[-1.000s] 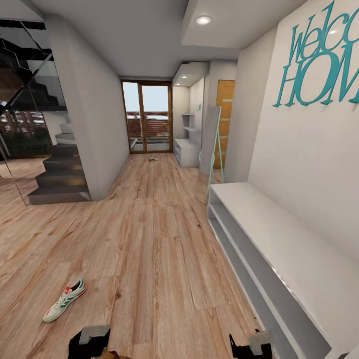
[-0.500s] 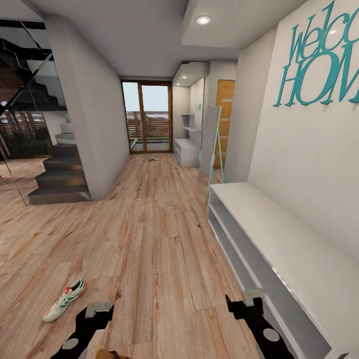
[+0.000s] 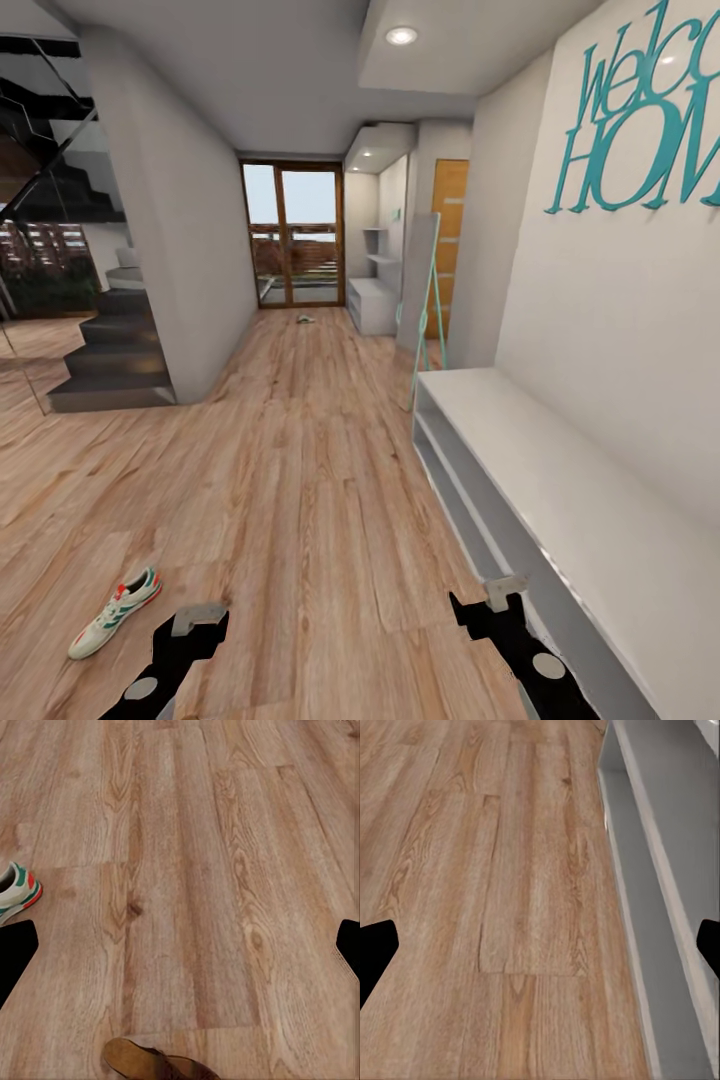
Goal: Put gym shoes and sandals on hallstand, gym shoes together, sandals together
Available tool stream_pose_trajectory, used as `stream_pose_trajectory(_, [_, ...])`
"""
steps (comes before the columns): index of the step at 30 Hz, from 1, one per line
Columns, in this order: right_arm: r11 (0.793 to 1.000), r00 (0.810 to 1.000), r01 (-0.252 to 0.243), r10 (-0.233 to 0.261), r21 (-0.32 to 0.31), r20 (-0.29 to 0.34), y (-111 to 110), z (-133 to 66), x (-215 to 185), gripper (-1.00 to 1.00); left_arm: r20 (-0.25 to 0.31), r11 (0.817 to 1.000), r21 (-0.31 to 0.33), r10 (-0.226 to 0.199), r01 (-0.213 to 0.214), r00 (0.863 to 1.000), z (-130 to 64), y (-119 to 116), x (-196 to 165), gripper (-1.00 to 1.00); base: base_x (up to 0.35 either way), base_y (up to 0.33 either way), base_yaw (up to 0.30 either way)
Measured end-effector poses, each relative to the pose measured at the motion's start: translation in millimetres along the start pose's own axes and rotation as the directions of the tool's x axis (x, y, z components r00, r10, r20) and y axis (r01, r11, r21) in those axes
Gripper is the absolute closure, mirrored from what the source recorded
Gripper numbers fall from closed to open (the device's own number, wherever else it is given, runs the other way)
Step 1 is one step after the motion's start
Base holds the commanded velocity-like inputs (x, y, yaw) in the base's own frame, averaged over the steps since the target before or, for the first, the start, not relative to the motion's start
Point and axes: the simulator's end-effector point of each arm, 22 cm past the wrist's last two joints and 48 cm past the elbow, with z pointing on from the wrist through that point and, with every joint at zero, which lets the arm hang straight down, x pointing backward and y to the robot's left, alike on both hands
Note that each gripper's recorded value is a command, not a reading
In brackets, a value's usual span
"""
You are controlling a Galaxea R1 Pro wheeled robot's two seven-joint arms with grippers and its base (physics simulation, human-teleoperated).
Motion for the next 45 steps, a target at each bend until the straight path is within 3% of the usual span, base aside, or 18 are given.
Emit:
stream_pose_trajectory(11, [1.000,1.000,0.009,-0.009,0.001,-0.004,-5,-0.5,2,-1.00,-0.001,1.000,0.000,0.000,0.000,1.000,0.1,0,0,-1.00,0.175,-0.231,0.022])
stream_pose_trajectory(25, [1.000,1.000,0.008,-0.008,0.000,-0.018,-5,1.1,9,-1.00,-0.014,1.000,0.000,0.000,0.000,1.000,1.3,0,7,-1.00,0.211,-0.233,0.158])
stream_pose_trajectory(45, [1.000,1.000,0.010,-0.010,-0.002,-0.021,-4,1.7,11,-1.00,-0.017,1.000,-0.002,0.000,0.000,1.000,1.9,1,9,-1.00,0.059,-0.028,0.021])
